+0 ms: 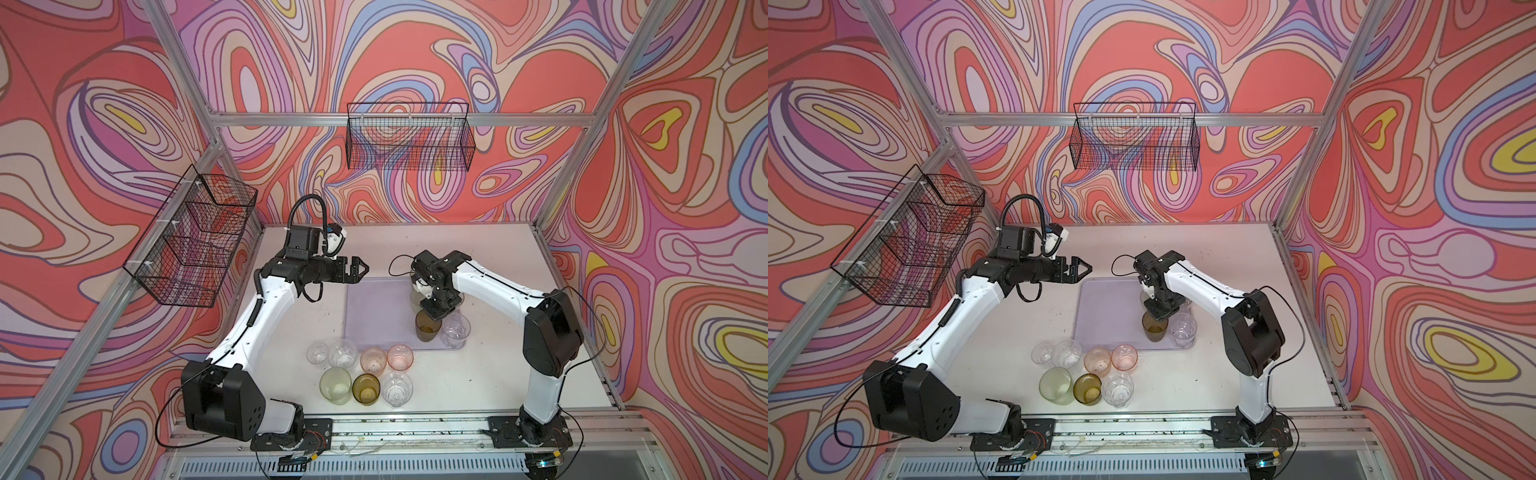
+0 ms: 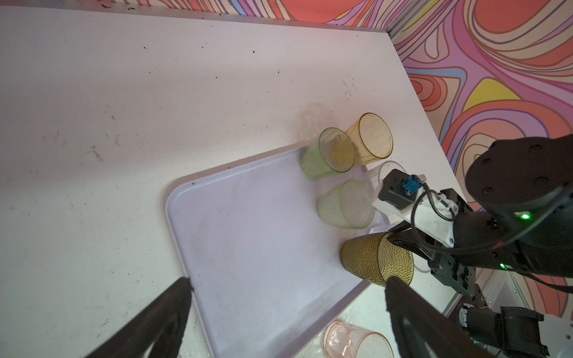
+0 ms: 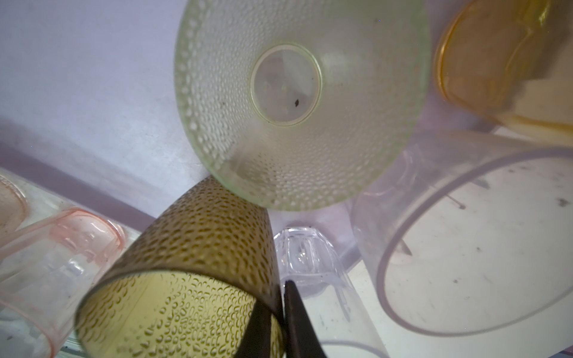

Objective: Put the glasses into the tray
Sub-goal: 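Lower the olive textured glass onto the tray beside the pale-green glass, then open the right gripper and release the olive textured glass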

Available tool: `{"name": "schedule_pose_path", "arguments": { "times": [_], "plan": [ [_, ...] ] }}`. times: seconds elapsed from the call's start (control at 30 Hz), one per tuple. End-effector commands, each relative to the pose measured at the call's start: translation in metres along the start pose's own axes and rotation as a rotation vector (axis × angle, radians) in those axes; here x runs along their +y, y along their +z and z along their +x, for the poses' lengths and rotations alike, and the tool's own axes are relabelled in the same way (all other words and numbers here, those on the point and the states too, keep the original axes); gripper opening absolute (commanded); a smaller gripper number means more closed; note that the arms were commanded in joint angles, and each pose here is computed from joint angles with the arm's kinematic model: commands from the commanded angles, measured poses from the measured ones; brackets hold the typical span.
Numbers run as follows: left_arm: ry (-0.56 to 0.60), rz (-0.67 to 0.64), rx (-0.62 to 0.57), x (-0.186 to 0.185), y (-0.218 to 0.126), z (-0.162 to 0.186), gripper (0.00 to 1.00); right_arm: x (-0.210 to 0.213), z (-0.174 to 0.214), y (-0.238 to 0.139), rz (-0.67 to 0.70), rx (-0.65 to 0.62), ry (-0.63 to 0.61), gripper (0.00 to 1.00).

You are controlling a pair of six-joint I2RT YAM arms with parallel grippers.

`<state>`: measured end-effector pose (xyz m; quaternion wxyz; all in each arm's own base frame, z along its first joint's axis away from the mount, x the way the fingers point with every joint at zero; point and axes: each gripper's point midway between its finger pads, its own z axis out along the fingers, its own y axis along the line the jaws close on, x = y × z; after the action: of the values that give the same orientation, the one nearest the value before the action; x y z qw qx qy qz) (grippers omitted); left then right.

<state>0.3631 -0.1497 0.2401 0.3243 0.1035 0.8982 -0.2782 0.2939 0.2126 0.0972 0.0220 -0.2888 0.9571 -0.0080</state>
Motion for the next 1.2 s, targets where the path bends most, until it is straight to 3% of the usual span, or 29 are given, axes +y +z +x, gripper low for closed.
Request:
{"name": "schedule_pose_path", "arguments": {
  "times": [0.0,0.5,1.17],
  "plan": [
    [0.022,0.008,-0.016,-0.004,-0.004,-0.001,1.00,-0.004,-0.001,0.005,0.013,0.009,0.001,0.11],
    [0.021,0.005,-0.013,-0.003,-0.003,-0.001,1.00,-0.006,-0.013,-0.008,0.025,-0.018,0.001,0.20],
    [0.023,-0.005,-0.011,-0.002,-0.005,0.000,1.00,-0.012,-0.027,-0.066,0.042,-0.166,0.041,0.30]
  ]
}}
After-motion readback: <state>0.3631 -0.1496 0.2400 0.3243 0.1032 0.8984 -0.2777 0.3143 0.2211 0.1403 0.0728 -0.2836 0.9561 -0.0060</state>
